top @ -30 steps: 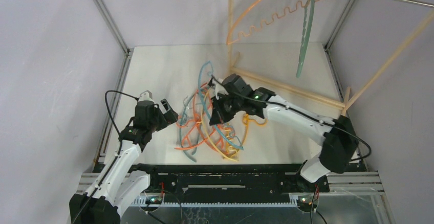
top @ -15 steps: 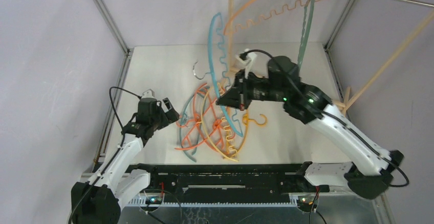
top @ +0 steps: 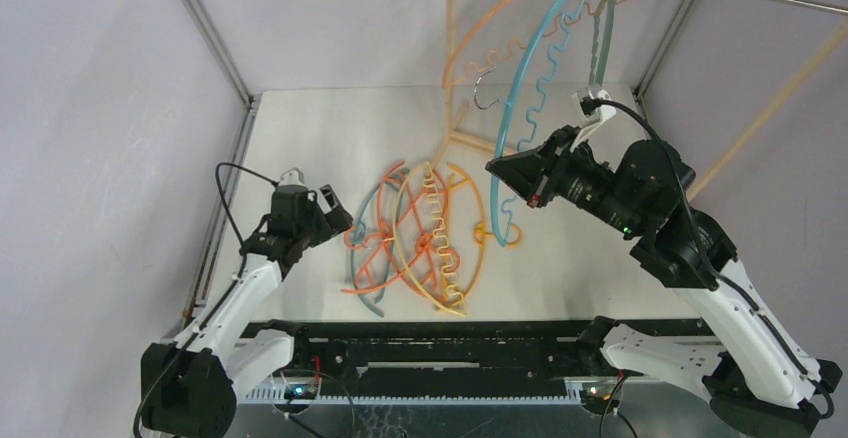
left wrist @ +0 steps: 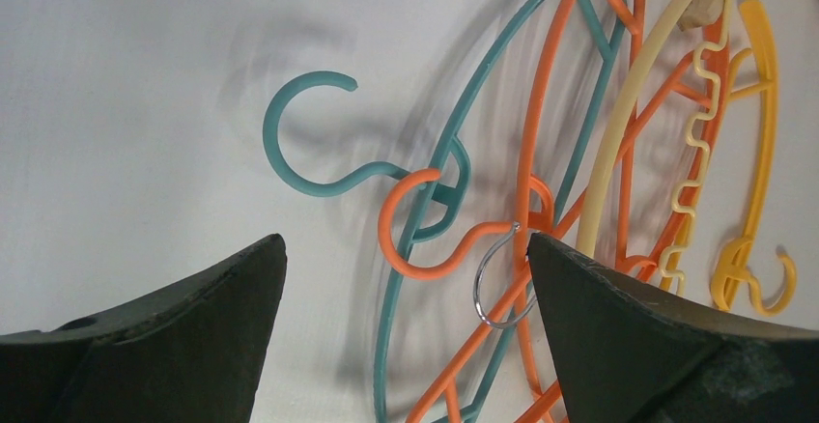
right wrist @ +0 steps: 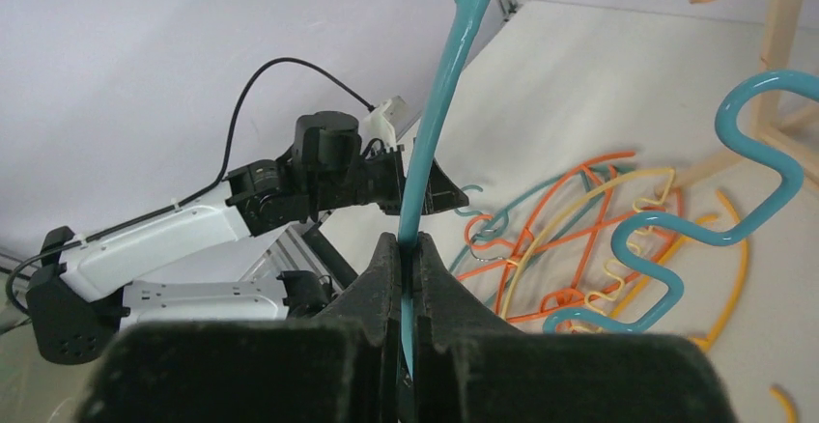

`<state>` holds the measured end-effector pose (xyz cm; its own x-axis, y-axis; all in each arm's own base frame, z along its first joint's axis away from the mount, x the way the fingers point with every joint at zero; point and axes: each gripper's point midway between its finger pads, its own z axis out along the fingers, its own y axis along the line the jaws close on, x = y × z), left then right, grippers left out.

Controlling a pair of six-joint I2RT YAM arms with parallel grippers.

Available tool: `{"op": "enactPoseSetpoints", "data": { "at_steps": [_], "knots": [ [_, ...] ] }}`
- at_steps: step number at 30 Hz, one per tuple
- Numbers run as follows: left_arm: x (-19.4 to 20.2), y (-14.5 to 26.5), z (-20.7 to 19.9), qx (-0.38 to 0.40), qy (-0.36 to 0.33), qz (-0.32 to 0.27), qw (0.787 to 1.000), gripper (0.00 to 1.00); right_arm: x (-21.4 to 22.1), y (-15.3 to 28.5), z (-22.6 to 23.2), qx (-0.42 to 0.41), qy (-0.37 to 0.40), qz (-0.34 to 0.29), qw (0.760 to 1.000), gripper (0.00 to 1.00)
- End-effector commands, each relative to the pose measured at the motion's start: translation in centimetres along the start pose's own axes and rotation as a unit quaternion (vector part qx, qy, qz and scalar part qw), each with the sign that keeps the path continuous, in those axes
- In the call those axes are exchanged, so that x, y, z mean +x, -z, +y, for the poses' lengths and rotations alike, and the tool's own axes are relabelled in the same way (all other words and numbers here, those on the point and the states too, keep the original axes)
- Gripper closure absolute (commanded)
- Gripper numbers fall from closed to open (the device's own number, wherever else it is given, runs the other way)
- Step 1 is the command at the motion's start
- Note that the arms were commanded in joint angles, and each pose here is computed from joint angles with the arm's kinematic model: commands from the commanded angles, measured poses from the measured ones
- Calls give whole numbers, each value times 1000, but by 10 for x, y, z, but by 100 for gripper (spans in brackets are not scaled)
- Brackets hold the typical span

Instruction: Organize the hangers

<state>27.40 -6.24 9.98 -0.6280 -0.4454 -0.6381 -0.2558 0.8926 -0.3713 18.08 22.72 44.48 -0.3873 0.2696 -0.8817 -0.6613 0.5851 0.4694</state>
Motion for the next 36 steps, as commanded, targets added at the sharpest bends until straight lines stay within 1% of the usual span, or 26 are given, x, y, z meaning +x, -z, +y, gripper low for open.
{"op": "enactPoseSetpoints", "data": {
  "at_steps": [1, 8, 14, 18, 21, 28, 36],
  "knots": [
    [-27, 6, -26, 40, 0, -32, 999, 1, -21, 8, 5, 2, -28, -37, 999, 100],
    [-26, 6, -31, 50, -4, -30, 998, 1, -33, 47, 12, 11, -70, -60, 996, 100],
    [-22, 5, -43, 61, -17, -21, 998, 1, -40, 83, 9, 31, -104, -87, 990, 100],
    [-19, 3, -50, 69, -22, -18, 997, 1, -46, 97, 0, 59, -116, -107, 986, 100],
    [-18, 2, -54, 73, -21, -17, 997, 0, -52, 97, -6, 81, -113, -116, 984, 100],
    [-23, 5, -57, 78, -21, -29, 996, 0, -53, 78, -21, 120, -125, -103, 979, 100],
    [-23, 1, -58, 79, -24, -29, 996, 1, -61, 68, -39, 126, -165, -104, 973, 100]
  ]
}}
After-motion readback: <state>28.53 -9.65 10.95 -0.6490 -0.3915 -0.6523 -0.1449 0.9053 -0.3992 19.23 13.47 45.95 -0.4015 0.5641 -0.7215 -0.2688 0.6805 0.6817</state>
